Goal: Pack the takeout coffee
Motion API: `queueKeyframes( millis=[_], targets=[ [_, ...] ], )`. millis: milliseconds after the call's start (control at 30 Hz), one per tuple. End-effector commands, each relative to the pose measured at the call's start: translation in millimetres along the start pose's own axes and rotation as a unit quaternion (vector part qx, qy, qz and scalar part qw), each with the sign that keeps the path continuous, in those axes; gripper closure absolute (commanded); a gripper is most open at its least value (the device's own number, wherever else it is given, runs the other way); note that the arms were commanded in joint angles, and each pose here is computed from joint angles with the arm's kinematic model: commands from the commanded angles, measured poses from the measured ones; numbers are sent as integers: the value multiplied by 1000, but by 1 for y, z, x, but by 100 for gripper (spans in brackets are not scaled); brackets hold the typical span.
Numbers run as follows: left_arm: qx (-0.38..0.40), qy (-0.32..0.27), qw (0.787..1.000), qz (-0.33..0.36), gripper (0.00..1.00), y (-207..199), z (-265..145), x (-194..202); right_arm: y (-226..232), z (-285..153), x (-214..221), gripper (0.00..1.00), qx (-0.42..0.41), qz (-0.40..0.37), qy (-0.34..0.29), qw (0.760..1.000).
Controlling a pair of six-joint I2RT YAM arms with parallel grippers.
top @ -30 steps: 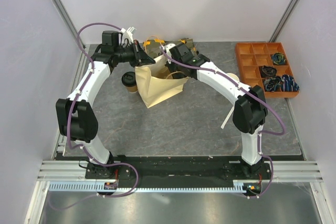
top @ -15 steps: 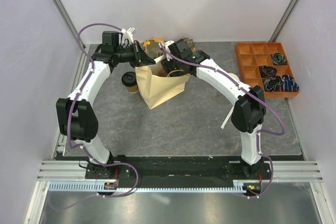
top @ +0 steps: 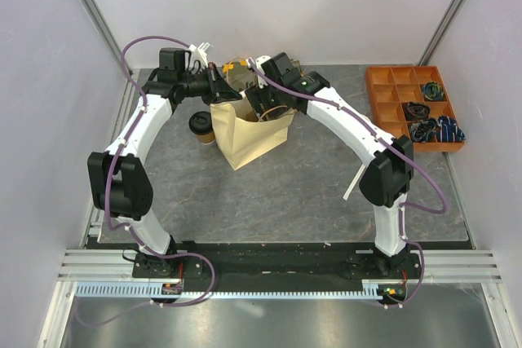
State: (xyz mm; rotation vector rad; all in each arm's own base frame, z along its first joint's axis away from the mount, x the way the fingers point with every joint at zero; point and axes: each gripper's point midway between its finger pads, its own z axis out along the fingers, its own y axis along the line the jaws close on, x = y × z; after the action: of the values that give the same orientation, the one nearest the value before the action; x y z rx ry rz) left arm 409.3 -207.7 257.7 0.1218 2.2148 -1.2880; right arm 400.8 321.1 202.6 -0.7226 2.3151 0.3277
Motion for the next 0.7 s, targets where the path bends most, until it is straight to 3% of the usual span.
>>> queueKeyframes(
  millis=[0,467,667],
  targets=[
    [-10,11,1000,-10,98,7,4,3,14,-45,-37,23,-27,-9,-57,998],
    [-3,18,1000,-1,98,3,4,7,28,-102,-83,23,-75,-31,-151,985],
    [1,21,1000,1,98,1,6,7,-11,-124,-101,21,-45,-9,-178,983]
  ],
)
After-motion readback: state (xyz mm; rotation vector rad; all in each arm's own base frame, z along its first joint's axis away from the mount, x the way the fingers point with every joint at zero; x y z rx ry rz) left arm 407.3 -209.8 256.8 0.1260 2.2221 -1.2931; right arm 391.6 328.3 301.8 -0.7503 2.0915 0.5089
